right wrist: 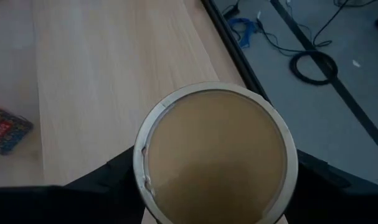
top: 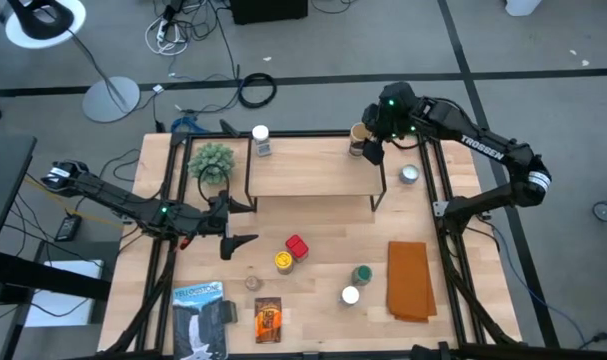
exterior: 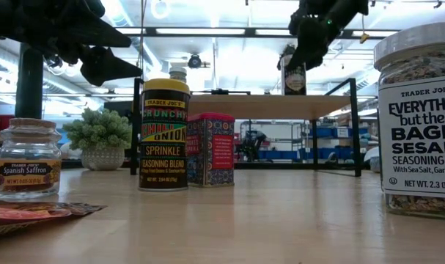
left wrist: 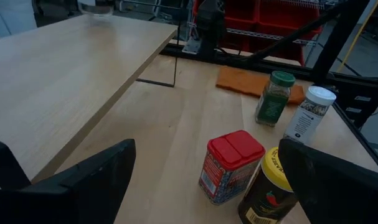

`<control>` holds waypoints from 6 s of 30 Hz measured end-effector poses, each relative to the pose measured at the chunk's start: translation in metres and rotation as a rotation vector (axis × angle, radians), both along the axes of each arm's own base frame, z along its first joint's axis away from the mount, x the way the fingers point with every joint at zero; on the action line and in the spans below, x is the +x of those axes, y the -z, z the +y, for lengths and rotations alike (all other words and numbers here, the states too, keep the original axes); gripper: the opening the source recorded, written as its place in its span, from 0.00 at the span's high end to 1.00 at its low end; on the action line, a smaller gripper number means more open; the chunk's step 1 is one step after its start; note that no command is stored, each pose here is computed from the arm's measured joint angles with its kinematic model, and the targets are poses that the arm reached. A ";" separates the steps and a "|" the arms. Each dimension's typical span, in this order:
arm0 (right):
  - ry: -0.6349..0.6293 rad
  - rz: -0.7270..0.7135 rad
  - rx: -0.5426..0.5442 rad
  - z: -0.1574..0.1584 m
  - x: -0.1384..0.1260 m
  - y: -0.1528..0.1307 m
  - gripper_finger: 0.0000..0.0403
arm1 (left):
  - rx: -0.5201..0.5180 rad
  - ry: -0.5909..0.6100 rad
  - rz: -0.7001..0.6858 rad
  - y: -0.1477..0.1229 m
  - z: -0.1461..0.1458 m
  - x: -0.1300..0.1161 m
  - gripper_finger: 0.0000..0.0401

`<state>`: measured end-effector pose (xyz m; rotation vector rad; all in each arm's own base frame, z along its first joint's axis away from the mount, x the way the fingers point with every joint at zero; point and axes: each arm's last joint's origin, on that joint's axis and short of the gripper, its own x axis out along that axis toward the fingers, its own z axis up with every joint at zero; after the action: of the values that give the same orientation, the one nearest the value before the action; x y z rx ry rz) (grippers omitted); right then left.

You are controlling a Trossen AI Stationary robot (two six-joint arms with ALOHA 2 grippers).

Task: Shelf spices
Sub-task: Put the brown seasoning bottle onto the shelf, then put the green seasoning onto the shelf

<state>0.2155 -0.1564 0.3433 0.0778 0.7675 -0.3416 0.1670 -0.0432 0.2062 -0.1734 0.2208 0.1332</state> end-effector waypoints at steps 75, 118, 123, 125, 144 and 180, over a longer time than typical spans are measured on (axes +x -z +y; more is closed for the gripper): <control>-0.018 -0.001 0.032 -0.016 -0.015 0.006 0.26 | -0.025 -0.005 -0.002 0.000 0.000 0.000 0.01; -0.041 0.016 0.005 -0.016 -0.015 0.007 0.26 | -0.023 -0.005 -0.002 0.000 0.000 0.000 0.01; -0.047 0.018 -0.001 -0.016 -0.015 0.007 0.26 | -0.019 -0.004 -0.002 0.000 0.000 0.000 0.01; -0.047 0.018 -0.001 -0.016 -0.015 0.007 0.26 | -0.018 -0.004 -0.002 0.000 0.000 0.000 0.01; -0.083 0.033 -0.038 -0.016 -0.015 0.007 0.24 | 0.002 0.000 0.000 0.000 0.000 0.000 0.01; -0.055 -0.203 -0.135 0.014 -0.034 -0.037 0.03 | 0.001 0.000 0.000 0.000 0.000 0.000 0.01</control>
<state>0.1817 -0.1423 0.3807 -0.0352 0.5428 -0.3264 0.1670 -0.0432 0.2062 -0.1719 0.2206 0.1328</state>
